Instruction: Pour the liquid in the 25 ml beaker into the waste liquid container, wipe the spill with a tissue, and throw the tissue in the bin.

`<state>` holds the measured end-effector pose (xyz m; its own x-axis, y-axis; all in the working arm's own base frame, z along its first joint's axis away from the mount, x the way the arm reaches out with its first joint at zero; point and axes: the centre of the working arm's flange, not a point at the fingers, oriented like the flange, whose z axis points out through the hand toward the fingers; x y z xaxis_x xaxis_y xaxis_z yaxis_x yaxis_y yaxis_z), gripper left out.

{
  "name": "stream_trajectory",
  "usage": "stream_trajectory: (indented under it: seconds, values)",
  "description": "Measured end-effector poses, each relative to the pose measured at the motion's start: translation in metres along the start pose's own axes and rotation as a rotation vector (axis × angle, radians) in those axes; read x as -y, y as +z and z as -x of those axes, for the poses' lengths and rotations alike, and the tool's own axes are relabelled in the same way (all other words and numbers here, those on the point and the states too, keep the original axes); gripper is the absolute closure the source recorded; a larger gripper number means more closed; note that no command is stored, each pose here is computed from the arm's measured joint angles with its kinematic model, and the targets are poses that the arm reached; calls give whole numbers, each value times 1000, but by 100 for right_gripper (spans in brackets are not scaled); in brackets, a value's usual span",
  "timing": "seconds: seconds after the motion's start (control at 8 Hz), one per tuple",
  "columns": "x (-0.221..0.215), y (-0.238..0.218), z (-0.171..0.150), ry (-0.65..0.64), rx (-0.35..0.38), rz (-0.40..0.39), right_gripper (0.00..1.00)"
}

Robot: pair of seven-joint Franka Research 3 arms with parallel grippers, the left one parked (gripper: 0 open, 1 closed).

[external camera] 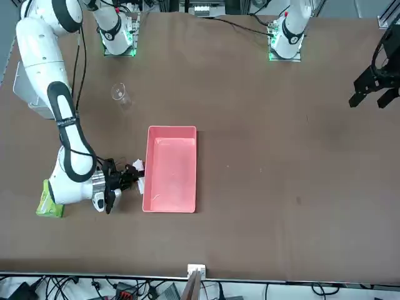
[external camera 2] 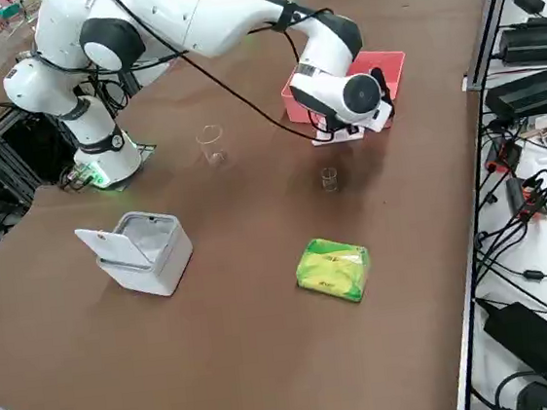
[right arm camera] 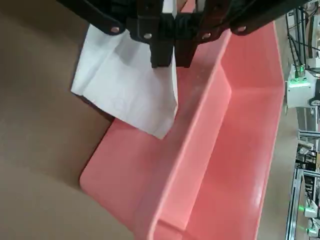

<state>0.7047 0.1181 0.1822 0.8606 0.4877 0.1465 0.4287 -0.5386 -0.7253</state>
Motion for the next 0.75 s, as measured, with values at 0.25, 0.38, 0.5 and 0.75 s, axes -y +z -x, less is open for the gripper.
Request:
stream_trajectory:
  seconds: [0.25, 0.38, 0.5, 0.75]
  values:
    - [-6, 8, 0, -1, -8, 10, 98]
    - [-8, 10, 0, -3, -12, 15, 98]
    - [-10, 11, 0, -12, -17, 21, 98]
    - [-12, 13, -2, -31, -28, 35, 98]
